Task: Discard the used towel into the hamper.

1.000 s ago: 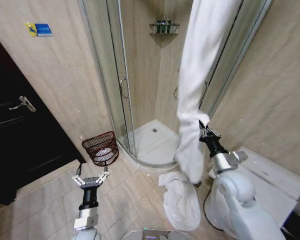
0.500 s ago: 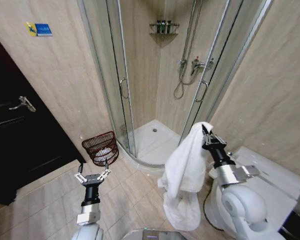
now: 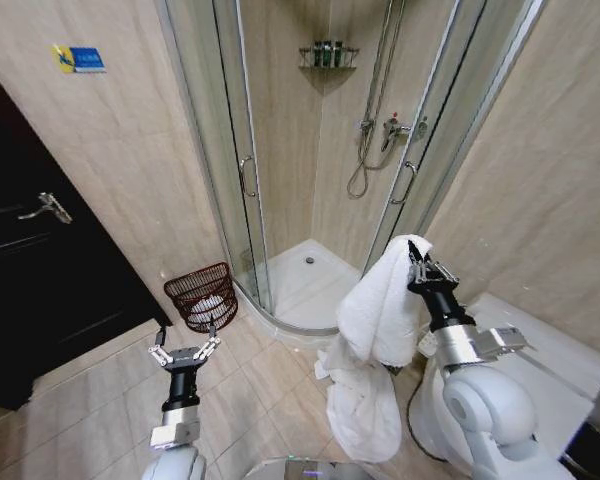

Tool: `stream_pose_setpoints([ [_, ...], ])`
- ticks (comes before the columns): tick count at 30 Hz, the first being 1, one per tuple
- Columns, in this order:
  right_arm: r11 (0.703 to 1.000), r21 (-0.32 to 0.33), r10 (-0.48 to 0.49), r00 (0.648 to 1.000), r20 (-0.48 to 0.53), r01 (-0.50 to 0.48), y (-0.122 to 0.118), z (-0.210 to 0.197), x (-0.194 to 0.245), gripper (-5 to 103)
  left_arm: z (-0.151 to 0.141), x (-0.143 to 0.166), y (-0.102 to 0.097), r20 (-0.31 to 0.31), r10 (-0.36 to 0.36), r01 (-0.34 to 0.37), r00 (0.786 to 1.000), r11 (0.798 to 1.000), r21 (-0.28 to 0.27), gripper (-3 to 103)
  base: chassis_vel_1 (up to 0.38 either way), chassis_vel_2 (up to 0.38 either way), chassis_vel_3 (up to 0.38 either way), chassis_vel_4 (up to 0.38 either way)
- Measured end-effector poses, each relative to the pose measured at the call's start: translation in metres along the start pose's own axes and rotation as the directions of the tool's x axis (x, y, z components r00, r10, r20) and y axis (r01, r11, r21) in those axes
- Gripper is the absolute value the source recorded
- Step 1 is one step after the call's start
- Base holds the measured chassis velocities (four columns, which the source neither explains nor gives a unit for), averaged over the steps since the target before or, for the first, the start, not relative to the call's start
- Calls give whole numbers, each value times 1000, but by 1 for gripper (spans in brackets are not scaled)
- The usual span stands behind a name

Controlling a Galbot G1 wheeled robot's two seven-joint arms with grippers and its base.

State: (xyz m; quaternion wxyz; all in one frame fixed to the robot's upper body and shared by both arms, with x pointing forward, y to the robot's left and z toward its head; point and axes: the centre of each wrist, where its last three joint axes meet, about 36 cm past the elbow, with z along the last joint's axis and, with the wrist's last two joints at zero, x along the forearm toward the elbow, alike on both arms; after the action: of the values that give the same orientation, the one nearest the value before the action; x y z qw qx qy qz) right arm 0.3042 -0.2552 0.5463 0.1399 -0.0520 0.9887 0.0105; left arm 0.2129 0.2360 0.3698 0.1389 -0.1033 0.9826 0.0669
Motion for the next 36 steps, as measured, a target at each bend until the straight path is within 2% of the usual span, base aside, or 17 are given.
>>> stream_pose_setpoints([
  [19,999,32,8,1000,16,-8,3,-9,7,3,-4,-4,-1,-17,23,-23,1000,1000,-3,100,2,3,2,2],
  [36,997,75,20,1000,5,-20,3,-8,6,3,3,-1,0,-28,22,-22,999,1000,-9,100,92,92,82,74],
])
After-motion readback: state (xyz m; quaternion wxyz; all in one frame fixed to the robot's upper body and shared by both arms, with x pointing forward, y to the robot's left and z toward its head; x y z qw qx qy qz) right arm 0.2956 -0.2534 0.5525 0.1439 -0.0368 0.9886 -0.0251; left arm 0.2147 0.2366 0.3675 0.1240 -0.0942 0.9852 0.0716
